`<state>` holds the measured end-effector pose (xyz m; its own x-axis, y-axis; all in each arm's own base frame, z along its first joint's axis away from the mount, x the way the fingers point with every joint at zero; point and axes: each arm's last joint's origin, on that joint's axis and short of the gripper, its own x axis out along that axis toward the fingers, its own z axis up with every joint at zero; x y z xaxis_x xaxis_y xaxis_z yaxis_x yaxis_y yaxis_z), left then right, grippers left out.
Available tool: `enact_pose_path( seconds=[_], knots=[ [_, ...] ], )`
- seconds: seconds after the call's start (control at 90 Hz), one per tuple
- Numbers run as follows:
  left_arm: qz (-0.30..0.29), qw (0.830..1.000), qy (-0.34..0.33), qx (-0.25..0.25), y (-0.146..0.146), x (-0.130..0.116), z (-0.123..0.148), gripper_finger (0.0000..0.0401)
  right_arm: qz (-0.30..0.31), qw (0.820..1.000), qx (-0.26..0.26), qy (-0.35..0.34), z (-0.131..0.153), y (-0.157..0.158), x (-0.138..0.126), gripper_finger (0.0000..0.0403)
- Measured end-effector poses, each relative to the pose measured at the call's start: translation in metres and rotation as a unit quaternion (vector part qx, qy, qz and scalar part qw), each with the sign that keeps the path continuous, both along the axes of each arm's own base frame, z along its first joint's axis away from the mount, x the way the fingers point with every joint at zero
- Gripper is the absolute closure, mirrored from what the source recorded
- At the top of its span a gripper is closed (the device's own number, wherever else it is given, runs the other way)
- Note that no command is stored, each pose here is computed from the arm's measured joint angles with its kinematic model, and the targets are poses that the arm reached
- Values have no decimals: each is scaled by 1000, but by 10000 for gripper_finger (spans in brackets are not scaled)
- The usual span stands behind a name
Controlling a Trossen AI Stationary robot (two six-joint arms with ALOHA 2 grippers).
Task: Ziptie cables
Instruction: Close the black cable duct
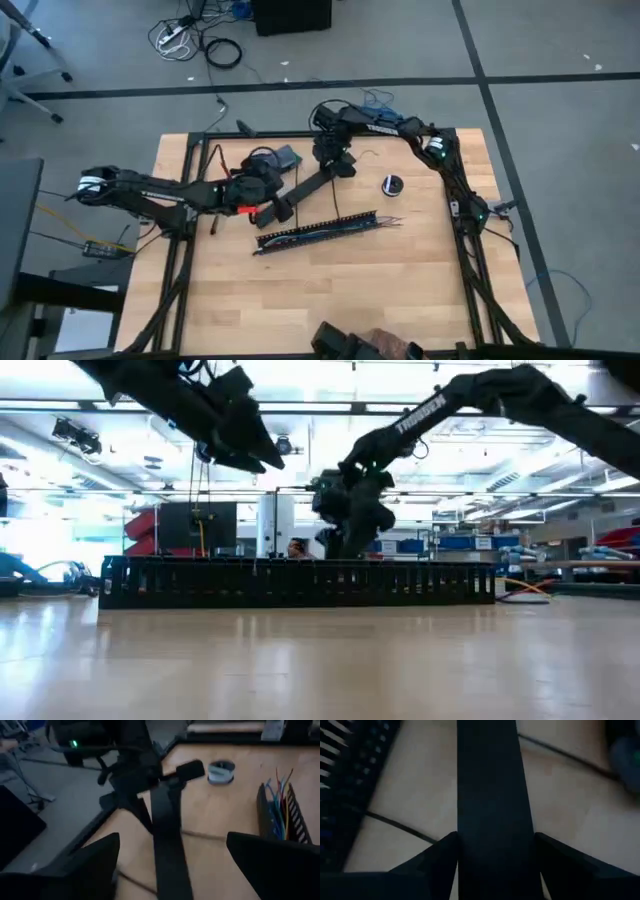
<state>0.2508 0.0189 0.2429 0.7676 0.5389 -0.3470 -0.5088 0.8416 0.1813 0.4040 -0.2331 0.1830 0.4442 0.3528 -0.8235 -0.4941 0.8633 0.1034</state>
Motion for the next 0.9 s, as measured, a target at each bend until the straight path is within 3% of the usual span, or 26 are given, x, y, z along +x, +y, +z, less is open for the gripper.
enact_pose_path(
  seconds=[0.156,0.389,0.756,0.9],
  knots=[
    [7,1000,-6,8,1,-8,8,37,1,1000,-4,-28,31,11,-3,163],
    [19,999,21,13,1,-13,6,37,-43,998,-3,-44,68,15,-13,169],
    [7,999,11,44,0,-36,28,37,-76,995,54,41,79,45,-21,219],
    [-3,999,13,51,0,-46,34,37,-82,993,40,74,80,61,-17,229]
  ],
)
